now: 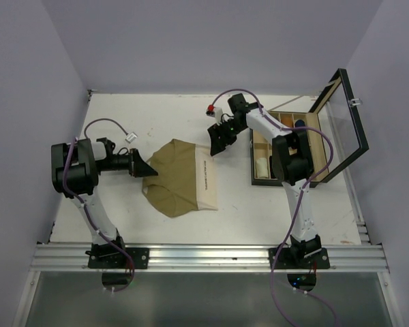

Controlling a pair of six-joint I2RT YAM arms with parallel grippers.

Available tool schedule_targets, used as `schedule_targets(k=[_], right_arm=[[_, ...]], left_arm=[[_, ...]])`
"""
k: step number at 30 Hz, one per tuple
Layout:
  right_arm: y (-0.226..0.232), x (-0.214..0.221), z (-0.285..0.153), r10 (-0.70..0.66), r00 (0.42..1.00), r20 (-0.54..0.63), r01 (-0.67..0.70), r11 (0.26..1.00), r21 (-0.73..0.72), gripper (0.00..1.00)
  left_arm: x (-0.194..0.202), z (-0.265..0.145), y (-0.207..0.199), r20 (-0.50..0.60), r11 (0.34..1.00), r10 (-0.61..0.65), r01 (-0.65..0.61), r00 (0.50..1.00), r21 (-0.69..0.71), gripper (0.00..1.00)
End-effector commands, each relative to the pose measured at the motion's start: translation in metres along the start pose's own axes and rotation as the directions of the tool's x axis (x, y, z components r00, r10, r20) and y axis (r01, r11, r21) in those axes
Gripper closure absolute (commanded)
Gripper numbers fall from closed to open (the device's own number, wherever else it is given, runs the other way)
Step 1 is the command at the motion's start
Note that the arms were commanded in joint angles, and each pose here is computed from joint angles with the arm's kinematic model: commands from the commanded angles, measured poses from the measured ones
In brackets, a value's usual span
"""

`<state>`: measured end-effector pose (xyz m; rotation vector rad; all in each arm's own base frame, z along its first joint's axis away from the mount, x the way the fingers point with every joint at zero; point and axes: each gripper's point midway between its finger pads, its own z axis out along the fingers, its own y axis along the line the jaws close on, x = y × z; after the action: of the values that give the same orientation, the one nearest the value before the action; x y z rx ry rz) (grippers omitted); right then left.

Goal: Roll the underwear
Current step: Fold the underwear

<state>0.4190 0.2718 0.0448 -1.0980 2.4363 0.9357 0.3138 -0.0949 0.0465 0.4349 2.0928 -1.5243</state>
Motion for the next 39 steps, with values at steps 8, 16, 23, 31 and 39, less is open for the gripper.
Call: schedule_targets(k=[8, 16, 23, 31, 39], right_arm=[[0.016, -0.016, -0.032, -0.058, 0.998, 0.040, 0.057, 0.998, 0.019, 0.28], [0.015, -0.020, -0.031, -0.051, 0.997, 0.051, 0.050, 0.999, 0.018, 0.28], [0.012, -0.019, -0.029, -0.048, 0.998, 0.047, 0.047, 0.999, 0.026, 0.28], [0.012, -0.020, -0.032, -0.059, 0.997, 0.045, 0.057, 0.998, 0.037, 0.28], [0.014, -0.042, -0.047, -0.126, 0.989, 0.081, 0.122, 0.991, 0.056, 0.32]], left_arm=[[-0.020, -0.017, -0.041, 0.006, 0.988, 0.156, -0.156, 0.988, -0.020, 0.00], [-0.009, -0.014, -0.042, 0.016, 0.992, 0.128, -0.128, 0.992, 0.001, 0.00], [0.013, -0.006, -0.015, 0.006, 0.999, 0.041, -0.041, 0.999, 0.006, 0.00], [0.013, -0.008, 0.016, -0.025, 0.997, 0.008, -0.010, 1.000, -0.078, 0.00], [-0.067, -0.026, -0.039, -0.023, 0.967, 0.247, -0.248, 0.969, -0.059, 0.00]])
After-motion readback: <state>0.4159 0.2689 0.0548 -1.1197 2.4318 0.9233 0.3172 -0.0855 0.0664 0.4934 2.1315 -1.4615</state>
